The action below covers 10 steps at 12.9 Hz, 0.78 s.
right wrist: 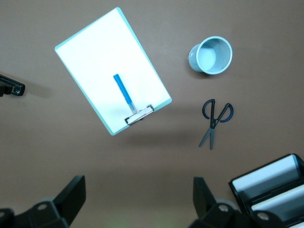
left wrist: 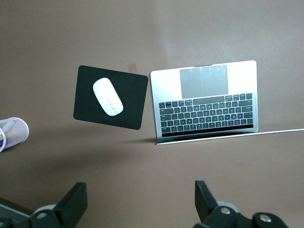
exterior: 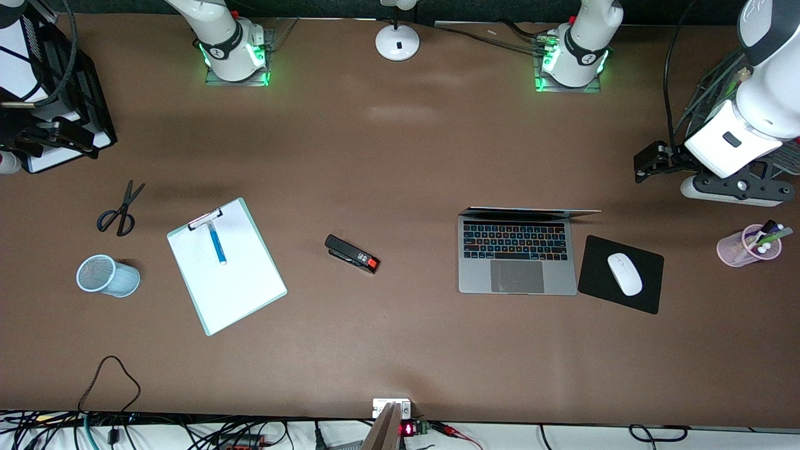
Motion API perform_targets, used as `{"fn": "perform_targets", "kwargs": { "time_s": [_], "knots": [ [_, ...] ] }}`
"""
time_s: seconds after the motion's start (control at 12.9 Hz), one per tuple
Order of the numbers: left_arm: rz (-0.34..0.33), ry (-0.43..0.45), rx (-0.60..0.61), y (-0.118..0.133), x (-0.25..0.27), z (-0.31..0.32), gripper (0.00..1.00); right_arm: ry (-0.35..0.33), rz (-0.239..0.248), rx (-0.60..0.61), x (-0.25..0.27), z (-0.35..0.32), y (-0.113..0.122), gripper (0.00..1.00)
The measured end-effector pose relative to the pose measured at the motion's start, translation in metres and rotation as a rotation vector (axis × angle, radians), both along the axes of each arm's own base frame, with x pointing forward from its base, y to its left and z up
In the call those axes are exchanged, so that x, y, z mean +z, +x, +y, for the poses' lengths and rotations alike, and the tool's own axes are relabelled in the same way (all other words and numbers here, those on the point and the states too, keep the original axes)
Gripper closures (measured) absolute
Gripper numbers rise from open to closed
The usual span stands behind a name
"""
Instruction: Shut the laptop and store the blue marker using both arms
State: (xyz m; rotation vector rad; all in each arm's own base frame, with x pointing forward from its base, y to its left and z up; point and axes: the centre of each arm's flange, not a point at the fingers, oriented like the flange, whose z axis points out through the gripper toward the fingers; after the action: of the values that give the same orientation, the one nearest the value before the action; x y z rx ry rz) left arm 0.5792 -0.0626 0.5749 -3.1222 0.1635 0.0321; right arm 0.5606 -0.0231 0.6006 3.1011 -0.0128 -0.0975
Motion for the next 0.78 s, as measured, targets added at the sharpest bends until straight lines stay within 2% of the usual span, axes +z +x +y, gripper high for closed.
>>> {"fn": "perform_targets", "kwargs": {
  "time_s": [0.47, 0.78],
  "knots": [
    [0.0, 0.0, 0.0, 0.001, -0.001, 0.0, 0.0, 0.0, 0.001, 0.0, 0.001, 0.0, 0.0, 0.0],
    [0.001, -0.001, 0.0, 0.002, -0.002, 0.0, 0.0, 0.001, 0.025, 0.005, -0.013, 0.003, 0.006, 0.0]
  ]
}}
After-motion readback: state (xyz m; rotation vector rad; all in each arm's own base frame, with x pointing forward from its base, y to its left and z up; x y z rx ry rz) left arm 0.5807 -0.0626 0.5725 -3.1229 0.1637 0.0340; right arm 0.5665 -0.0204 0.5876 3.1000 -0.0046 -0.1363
